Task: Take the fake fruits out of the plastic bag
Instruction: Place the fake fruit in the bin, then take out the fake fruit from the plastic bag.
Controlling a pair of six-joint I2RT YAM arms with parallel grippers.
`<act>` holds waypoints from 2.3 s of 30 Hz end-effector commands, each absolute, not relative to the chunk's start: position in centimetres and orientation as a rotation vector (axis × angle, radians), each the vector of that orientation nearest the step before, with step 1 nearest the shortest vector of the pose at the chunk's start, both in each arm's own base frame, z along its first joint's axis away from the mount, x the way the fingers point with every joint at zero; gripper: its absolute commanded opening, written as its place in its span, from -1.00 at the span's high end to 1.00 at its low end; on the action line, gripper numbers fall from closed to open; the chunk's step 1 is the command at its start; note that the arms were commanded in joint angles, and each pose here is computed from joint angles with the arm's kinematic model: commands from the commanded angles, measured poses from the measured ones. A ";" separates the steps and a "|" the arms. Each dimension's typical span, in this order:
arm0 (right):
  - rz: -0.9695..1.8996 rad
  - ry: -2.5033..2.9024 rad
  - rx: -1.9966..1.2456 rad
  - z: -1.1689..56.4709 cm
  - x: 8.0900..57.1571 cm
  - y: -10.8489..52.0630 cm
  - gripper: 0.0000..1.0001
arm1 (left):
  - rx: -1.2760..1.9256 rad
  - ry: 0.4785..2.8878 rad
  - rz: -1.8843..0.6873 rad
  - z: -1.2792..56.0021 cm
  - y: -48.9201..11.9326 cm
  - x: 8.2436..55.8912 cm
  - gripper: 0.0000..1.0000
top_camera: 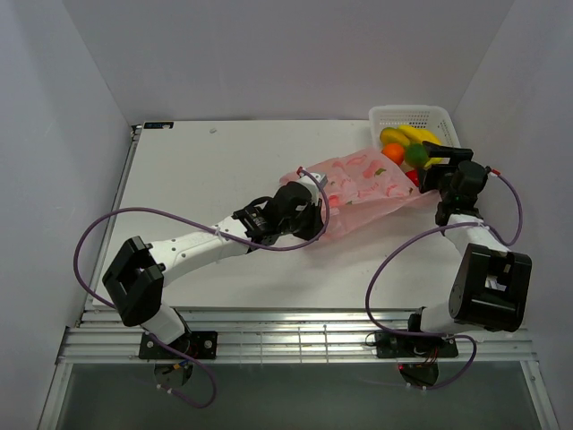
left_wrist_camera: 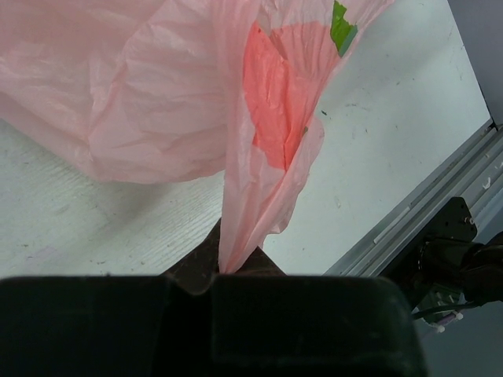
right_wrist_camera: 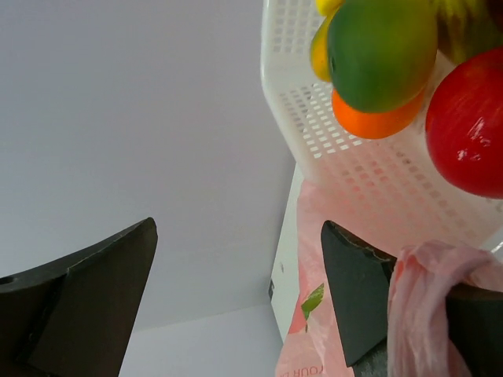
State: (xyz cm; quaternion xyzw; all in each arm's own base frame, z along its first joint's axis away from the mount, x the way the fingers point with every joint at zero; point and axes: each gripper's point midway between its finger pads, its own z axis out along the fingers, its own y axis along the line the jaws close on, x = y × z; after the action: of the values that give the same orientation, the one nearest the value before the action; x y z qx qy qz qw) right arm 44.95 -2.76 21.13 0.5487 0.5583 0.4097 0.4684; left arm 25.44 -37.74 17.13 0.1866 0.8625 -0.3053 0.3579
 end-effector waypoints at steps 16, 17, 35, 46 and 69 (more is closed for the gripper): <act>1.604 1.608 0.708 28.5 32.4 11.9 -0.80 | 0.314 2.143 -0.758 20.7 -36.2 26.8 1.00; 1.624 1.630 0.726 27.6 31.3 12.2 -0.80 | 0.301 2.140 -0.755 20.8 -36.1 26.9 1.00; 0.916 1.897 -0.203 30.1 24.0 15.9 -0.80 | 0.132 2.006 -0.779 27.7 -31.6 25.9 1.00; 0.849 2.021 -0.408 24.5 22.1 21.9 -0.80 | 0.174 2.077 -0.843 26.7 -32.4 24.3 1.00; 0.686 1.937 -0.072 16.6 31.3 22.6 -0.80 | 0.339 2.196 -1.036 24.3 -32.6 18.6 1.00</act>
State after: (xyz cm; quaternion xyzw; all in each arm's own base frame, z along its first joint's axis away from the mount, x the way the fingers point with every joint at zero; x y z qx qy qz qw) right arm 28.25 21.42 14.09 0.0006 0.8632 0.2719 0.4255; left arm 20.12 -32.63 23.73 0.1212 0.8491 -0.3735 0.3534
